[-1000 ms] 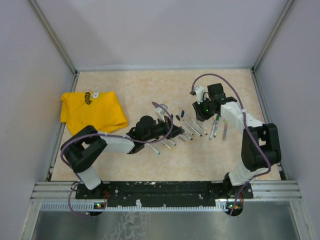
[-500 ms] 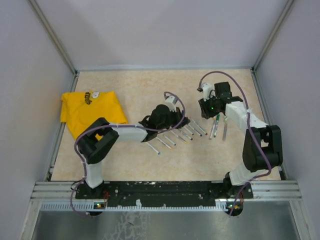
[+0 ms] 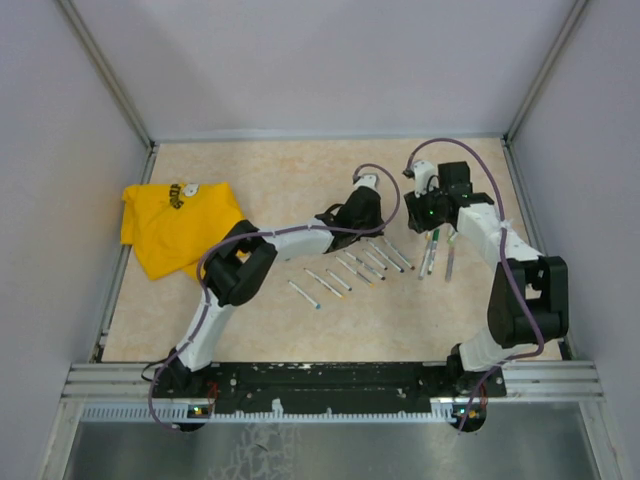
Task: Open the pen caps
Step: Place the pen cap at the center of the board.
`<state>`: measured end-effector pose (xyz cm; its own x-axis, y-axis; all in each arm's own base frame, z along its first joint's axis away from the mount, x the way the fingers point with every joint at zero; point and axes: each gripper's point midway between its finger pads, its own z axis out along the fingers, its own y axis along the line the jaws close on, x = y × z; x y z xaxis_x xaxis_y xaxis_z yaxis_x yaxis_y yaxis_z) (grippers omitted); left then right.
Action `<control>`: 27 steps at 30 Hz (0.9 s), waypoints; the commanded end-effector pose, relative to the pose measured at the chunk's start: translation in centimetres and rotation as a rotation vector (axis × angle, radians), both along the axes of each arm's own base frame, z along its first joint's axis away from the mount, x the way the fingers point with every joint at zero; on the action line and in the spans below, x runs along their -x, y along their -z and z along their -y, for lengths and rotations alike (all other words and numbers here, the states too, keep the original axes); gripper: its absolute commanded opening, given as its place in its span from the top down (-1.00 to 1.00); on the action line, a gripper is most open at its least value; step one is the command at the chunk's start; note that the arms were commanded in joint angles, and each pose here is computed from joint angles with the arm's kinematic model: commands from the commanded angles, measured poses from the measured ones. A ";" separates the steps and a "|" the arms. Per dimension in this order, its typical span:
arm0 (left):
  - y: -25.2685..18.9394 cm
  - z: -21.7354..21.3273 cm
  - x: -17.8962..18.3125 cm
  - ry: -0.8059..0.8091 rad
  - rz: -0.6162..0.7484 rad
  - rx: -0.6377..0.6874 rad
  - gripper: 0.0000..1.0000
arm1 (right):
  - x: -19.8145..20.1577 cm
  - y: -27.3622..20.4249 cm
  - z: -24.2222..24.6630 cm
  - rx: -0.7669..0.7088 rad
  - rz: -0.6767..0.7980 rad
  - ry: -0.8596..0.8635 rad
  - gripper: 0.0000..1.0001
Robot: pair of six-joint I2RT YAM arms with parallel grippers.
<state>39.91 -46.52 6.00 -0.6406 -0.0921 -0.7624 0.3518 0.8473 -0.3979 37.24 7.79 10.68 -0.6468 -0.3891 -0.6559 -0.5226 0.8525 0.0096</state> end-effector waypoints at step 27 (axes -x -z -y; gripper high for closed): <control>-6.4 -2.2 -2.5 -0.024 0.093 -0.072 0.34 | -0.7 -3.2 0.3 -0.050 0.094 0.008 0.31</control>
